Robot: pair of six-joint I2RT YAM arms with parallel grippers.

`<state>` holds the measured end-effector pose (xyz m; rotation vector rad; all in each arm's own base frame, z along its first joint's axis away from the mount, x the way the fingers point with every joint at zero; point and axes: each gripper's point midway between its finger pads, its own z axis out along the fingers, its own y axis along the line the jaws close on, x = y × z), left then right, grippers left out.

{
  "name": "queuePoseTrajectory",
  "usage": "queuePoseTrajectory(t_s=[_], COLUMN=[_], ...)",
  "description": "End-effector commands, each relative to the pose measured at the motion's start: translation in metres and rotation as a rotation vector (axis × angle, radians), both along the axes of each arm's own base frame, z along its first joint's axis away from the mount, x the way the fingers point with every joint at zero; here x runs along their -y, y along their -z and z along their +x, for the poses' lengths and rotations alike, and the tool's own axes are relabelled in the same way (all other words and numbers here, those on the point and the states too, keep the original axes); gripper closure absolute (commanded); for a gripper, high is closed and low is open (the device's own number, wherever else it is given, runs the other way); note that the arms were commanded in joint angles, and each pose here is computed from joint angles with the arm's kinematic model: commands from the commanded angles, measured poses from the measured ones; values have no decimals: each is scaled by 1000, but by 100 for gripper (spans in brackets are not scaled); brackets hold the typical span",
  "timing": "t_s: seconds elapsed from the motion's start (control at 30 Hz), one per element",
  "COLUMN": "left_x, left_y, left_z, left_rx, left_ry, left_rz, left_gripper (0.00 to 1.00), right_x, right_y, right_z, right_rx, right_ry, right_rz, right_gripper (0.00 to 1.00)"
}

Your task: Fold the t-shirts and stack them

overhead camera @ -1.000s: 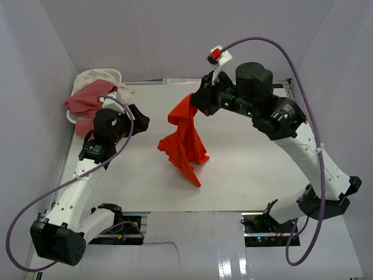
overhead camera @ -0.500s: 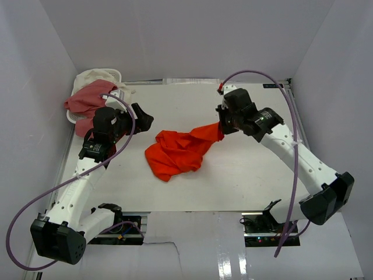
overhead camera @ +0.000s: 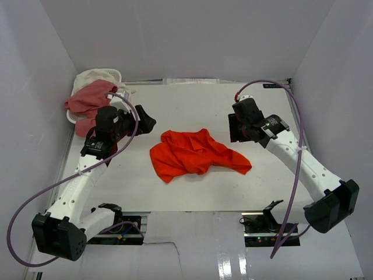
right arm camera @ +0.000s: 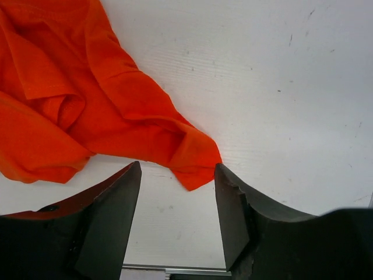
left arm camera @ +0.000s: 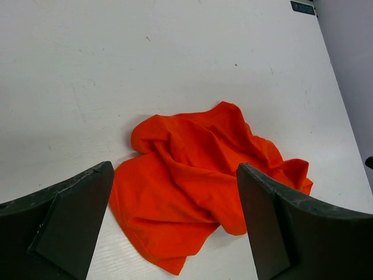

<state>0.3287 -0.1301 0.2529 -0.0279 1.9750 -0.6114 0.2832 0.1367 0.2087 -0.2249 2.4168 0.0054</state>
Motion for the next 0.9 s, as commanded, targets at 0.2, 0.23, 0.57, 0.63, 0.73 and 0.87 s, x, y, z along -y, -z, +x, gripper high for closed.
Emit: queuePoseTrajectory(t_s=[0.2, 0.23, 0.57, 0.63, 0.73, 0.87], left_x=[-8, -7, 4, 1, -8, -17], left_y=[-31, -31, -6, -5, -8, -8], left_z=[6, 8, 12, 12, 14, 17], left_rx=[44, 41, -40, -40, -33, -41], left_ry=[-41, -40, 14, 1, -52, -99], left_rz=[35, 32, 31, 38, 54, 65], left_gripper=[2, 2, 2, 2, 2, 2], right_x=[-18, -20, -72, -86, -102, -120], right_y=[35, 38, 62, 65, 69, 82], right_z=[-20, -20, 26, 40, 60, 81], right_rx=[-56, -62, -51, -52, -38, -52], right_ry=[-137, -142, -254, -272, -290, -321], right_rz=[32, 24, 59, 66, 68, 60], right_gripper=[38, 38, 43, 40, 36, 35])
